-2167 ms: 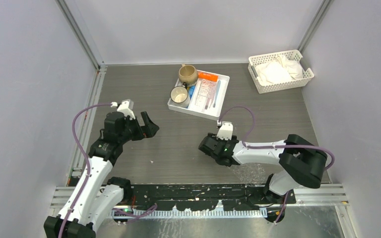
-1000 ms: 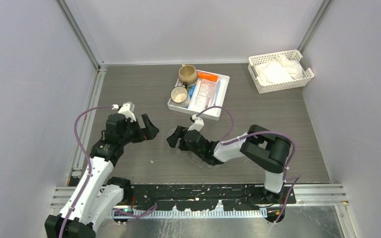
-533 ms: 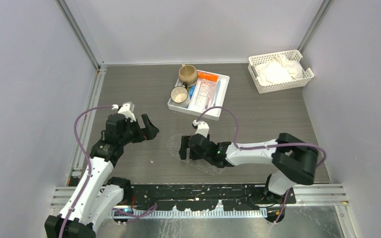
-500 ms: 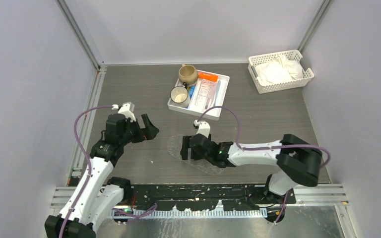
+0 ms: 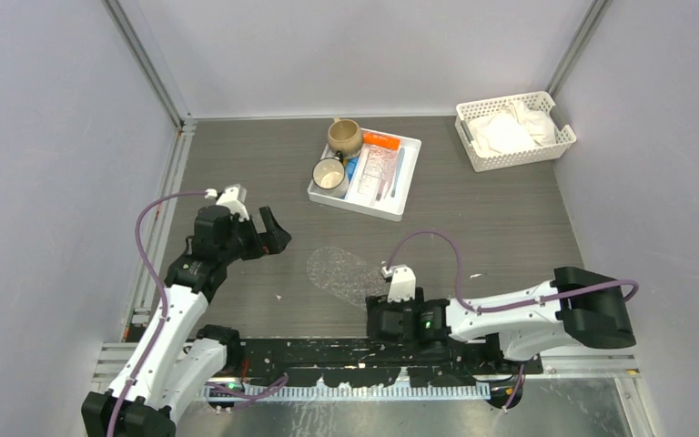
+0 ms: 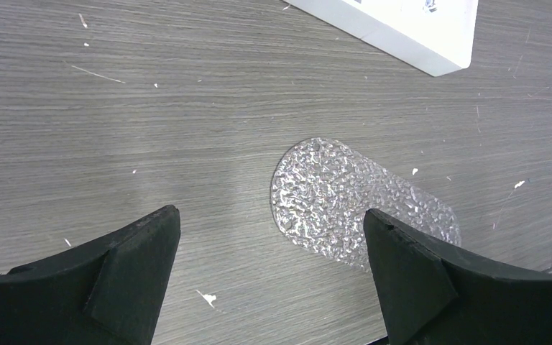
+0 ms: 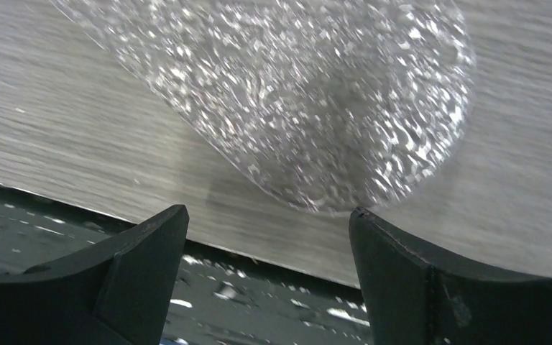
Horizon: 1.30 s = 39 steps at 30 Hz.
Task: Prepare toiletry sets of a toothbrush and toothpaste on the tray
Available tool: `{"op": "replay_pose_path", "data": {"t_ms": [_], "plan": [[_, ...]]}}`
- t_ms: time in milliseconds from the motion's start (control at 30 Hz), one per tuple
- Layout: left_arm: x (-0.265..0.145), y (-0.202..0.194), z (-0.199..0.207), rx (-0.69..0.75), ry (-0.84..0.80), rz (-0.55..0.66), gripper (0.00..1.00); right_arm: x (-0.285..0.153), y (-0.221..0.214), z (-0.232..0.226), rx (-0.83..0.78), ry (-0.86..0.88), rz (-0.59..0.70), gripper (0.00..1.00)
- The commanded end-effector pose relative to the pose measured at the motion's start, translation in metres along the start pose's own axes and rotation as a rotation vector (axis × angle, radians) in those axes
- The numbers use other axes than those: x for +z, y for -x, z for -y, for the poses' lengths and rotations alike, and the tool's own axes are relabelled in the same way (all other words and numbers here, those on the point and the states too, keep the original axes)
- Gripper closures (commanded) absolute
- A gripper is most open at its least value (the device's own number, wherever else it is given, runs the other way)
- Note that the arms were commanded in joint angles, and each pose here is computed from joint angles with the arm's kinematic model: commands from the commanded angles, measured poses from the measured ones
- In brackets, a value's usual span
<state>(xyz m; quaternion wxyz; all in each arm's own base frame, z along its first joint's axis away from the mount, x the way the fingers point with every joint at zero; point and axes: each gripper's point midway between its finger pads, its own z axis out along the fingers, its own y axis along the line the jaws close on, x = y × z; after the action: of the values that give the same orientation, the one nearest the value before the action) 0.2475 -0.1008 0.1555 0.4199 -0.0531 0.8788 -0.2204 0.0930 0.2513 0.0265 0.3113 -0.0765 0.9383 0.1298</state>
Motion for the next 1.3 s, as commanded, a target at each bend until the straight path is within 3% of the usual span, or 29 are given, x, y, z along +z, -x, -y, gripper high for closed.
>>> {"op": "replay_pose_path", "data": {"t_ms": [0, 367, 700, 1067, 1267], "plan": [[-0.007, 0.02, 0.01, 0.022, -0.018, 0.049, 0.0, -0.014, 0.012, 0.024, -0.002, -0.195, 0.135, 0.12], [-0.008, 0.015, 0.008, 0.021, -0.016, 0.05, 0.0, -0.001, 0.004, 0.045, -0.025, -0.32, 0.178, 0.03], [-0.003, 0.012, 0.007, 0.011, -0.022, 0.043, 0.0, 0.013, 0.004, 0.066, 0.042, -0.313, 0.157, 0.03], [-0.005, 0.011, 0.005, 0.016, -0.011, 0.042, 0.0, 0.036, 0.012, 0.065, 0.009, -0.353, 0.126, 0.03], [-0.007, 0.01, 0.003, 0.021, -0.002, 0.042, 0.0, 0.029, 0.022, 0.081, 0.035, -0.391, 0.15, 0.03]]}}
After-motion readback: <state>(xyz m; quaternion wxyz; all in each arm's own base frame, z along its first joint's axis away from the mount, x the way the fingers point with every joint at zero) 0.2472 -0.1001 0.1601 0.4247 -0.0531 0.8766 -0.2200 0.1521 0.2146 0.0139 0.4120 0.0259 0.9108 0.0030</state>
